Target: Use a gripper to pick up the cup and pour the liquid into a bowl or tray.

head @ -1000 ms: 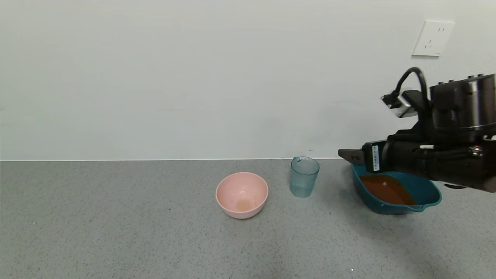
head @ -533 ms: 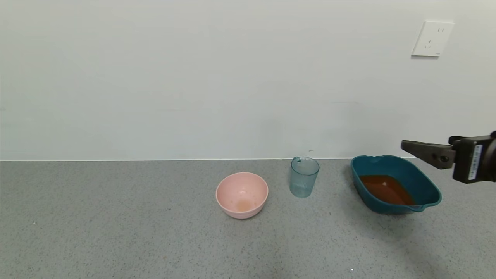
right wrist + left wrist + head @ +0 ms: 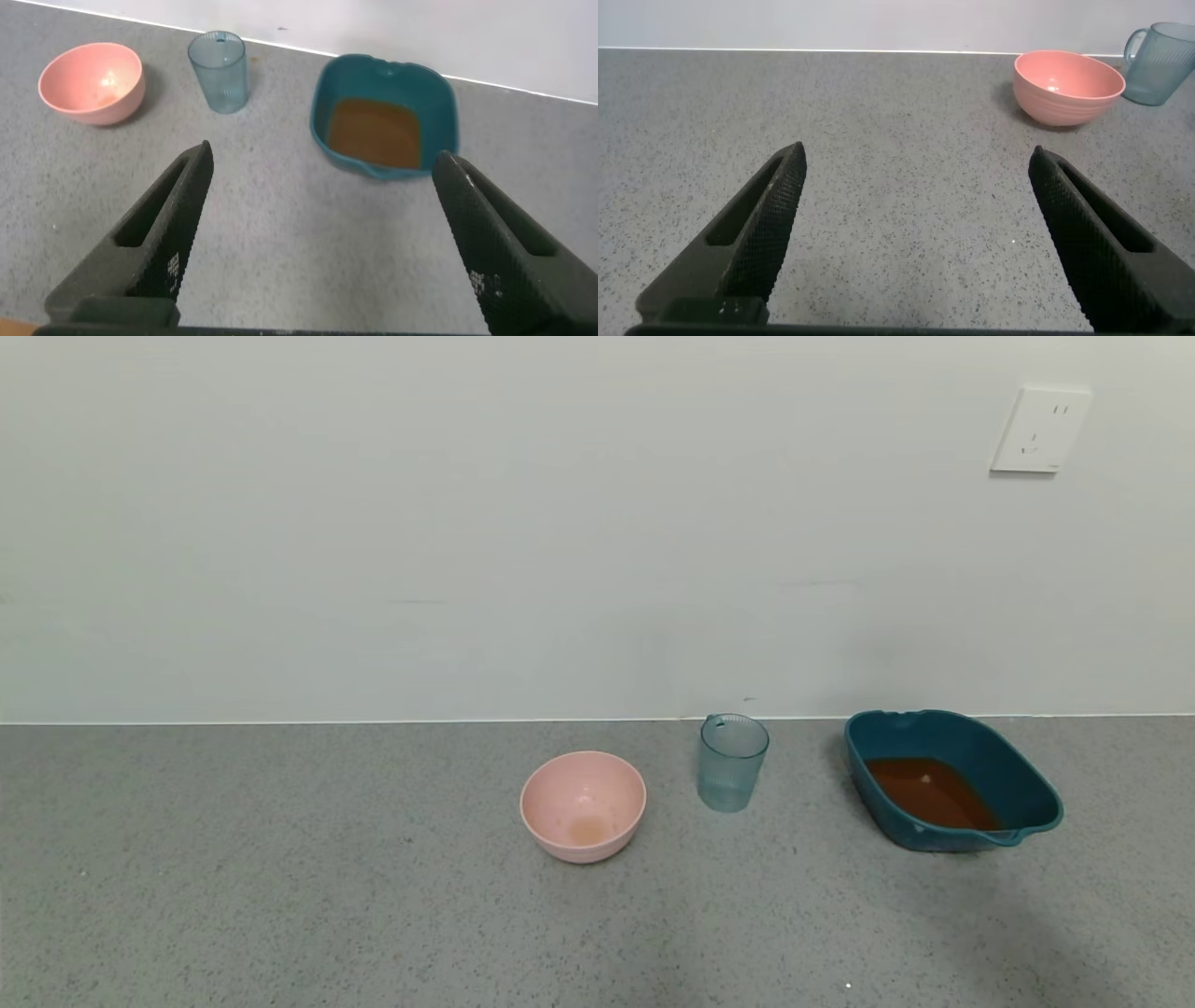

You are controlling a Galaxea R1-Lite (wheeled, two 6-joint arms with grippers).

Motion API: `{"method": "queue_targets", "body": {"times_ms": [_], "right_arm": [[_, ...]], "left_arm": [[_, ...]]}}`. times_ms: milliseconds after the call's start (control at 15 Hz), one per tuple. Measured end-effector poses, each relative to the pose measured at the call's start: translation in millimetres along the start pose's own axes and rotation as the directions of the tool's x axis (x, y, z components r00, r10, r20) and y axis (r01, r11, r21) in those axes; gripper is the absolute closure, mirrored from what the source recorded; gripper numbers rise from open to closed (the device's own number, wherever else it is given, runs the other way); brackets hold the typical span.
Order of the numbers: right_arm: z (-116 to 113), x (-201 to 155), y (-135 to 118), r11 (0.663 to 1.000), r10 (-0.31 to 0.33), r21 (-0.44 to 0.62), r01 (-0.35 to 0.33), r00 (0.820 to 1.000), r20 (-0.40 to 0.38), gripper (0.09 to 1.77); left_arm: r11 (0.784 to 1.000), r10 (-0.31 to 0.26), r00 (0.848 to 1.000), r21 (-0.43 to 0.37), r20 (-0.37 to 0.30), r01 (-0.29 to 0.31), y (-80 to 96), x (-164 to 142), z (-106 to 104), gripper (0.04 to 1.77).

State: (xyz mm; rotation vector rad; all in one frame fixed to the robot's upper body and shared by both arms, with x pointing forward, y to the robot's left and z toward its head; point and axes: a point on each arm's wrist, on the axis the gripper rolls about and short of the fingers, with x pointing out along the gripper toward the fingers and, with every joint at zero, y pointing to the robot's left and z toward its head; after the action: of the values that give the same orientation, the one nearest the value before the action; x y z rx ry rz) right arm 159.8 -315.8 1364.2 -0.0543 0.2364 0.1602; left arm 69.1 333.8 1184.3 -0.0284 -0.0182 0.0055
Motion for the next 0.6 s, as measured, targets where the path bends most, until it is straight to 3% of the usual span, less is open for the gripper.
{"method": "queue_targets", "body": {"times_ms": [400,600], "right_arm": [[-32,-56,-14,0.985,-0.174,0.020,0.174,0.984,0.026,0.16],[-44,-72,-15,0.947,-0.318,0.063,0.315,0.947,0.052,0.16]], "left_arm": [[1.000,0.000,1.000,0.000,0.000,0.000,0.0,0,0,0.09],[1.000,0.000,1.000,0.000,0.000,0.000,0.0,0,0,0.09]]}}
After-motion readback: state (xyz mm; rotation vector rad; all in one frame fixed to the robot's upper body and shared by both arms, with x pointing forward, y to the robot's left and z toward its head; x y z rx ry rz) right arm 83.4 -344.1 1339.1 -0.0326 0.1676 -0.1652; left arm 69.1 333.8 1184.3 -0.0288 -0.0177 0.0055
